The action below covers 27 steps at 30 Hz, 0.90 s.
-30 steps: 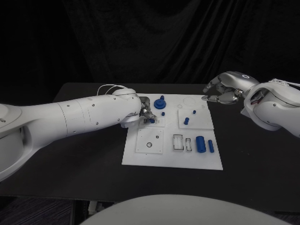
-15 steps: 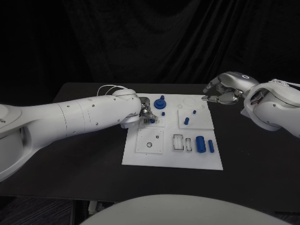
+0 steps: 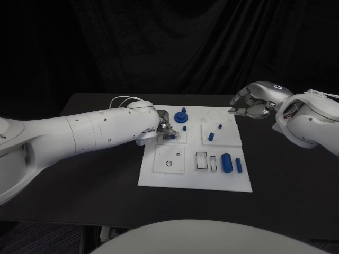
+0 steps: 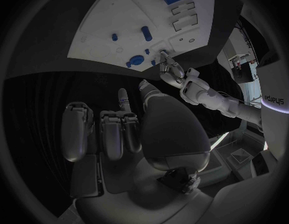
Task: Assemble the parts on the task board
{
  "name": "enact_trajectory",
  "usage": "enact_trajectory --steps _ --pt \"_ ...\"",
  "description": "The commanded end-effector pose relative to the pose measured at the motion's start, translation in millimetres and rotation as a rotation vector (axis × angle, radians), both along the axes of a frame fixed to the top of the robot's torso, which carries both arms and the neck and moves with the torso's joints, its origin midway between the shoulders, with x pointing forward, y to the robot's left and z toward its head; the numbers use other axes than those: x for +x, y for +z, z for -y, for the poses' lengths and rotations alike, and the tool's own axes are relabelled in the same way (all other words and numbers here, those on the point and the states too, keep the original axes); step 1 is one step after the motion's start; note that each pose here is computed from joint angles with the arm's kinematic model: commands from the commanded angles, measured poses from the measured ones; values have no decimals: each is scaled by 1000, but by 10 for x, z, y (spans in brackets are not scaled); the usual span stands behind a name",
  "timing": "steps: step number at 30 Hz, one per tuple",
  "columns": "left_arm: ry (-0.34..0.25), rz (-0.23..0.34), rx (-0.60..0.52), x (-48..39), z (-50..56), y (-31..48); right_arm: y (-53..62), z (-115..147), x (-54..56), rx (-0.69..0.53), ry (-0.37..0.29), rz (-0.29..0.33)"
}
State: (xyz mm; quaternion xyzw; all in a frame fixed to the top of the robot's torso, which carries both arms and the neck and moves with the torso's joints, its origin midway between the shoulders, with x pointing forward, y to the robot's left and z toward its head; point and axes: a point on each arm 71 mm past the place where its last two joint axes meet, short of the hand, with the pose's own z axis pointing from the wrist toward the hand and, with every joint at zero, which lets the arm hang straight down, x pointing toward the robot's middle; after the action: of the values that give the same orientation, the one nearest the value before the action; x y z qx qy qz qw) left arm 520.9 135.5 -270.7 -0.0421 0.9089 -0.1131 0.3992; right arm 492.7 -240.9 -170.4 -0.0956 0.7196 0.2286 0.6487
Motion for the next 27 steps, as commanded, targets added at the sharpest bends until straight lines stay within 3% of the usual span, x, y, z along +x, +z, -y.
enact_trajectory --steps 1,18,24,27 --pt "-14 -10 0 -17 9 -19 -16 16 3 -6 -17 -7" --pt "-6 32 -38 -5 -4 6 -18 24 0 -5 -19 -7" --pt "13 60 -57 -28 -59 34 -16 48 -6 -5 -23 -6" --pt "20 85 -75 -35 -114 91 -16 64 -8 -5 -26 -6"
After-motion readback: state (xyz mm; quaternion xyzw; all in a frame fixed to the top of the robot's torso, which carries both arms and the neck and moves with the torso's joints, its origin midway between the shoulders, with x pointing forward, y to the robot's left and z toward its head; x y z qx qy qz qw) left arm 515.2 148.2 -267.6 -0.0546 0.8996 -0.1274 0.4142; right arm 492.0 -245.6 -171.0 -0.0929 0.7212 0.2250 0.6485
